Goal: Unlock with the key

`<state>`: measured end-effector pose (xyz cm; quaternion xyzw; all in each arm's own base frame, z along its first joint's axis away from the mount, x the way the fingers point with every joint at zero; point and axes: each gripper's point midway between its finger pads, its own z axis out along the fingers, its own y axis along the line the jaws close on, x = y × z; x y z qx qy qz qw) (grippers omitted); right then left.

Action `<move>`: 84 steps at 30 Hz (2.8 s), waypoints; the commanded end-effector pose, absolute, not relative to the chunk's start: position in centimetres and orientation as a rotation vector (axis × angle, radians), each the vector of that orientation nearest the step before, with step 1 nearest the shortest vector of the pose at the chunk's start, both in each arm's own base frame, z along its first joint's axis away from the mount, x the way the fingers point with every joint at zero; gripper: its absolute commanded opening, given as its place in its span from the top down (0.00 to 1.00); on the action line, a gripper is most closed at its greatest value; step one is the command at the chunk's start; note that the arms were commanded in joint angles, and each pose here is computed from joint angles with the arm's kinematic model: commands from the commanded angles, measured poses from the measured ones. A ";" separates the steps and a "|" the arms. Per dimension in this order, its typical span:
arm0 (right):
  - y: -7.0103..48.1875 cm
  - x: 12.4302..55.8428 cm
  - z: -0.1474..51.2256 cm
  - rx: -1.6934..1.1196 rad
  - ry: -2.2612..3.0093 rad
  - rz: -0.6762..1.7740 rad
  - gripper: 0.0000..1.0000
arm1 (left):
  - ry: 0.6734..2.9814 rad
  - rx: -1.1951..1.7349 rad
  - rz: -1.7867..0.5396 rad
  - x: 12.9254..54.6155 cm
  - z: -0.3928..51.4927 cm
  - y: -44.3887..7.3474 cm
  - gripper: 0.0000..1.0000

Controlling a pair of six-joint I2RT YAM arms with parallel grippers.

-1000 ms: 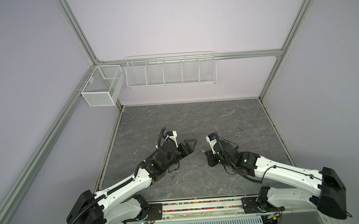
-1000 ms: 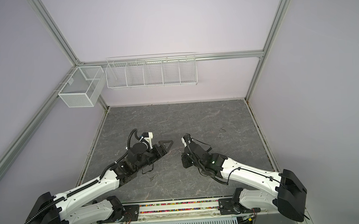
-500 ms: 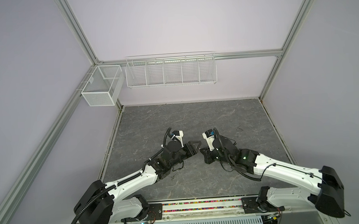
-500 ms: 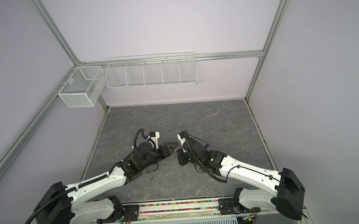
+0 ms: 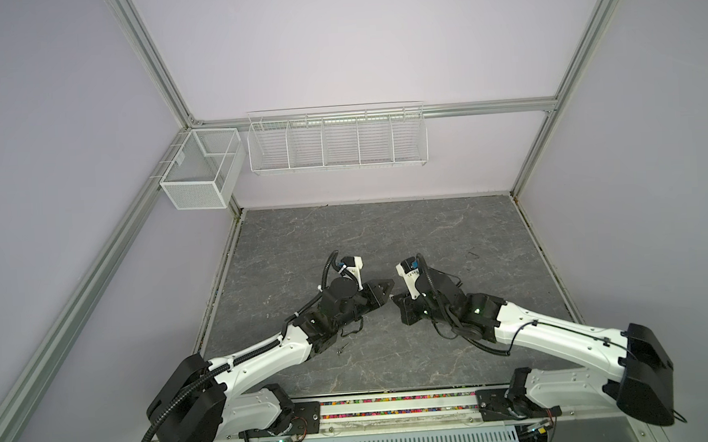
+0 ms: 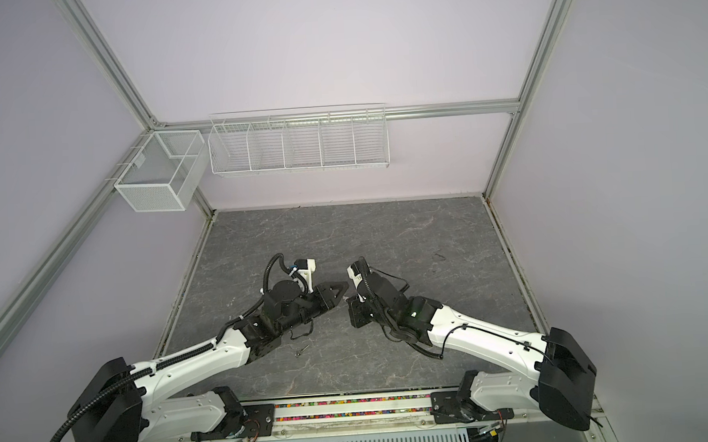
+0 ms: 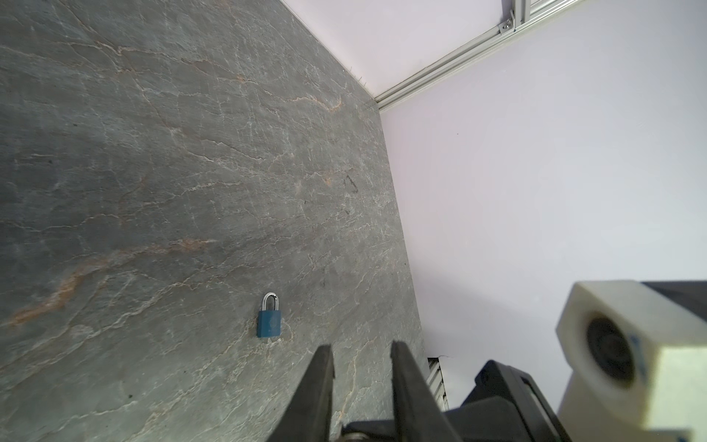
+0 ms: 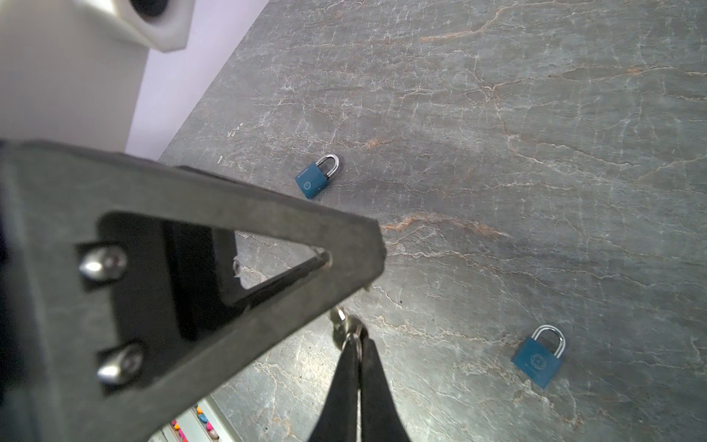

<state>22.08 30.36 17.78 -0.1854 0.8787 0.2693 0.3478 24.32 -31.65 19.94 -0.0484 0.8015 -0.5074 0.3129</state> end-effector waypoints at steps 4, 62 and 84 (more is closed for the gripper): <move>31.3 22.9 20.3 -0.442 2.215 0.742 0.94 | 2.109 -0.129 -1.342 24.6 20.5 -32.2 0.77; 29.7 20.5 27.9 -0.600 2.006 1.256 0.43 | 1.788 0.379 -1.412 25.7 27.9 -31.7 1.00; 30.0 22.8 29.1 -0.682 1.911 1.512 0.66 | 1.582 0.637 -1.449 23.8 33.5 -33.1 1.00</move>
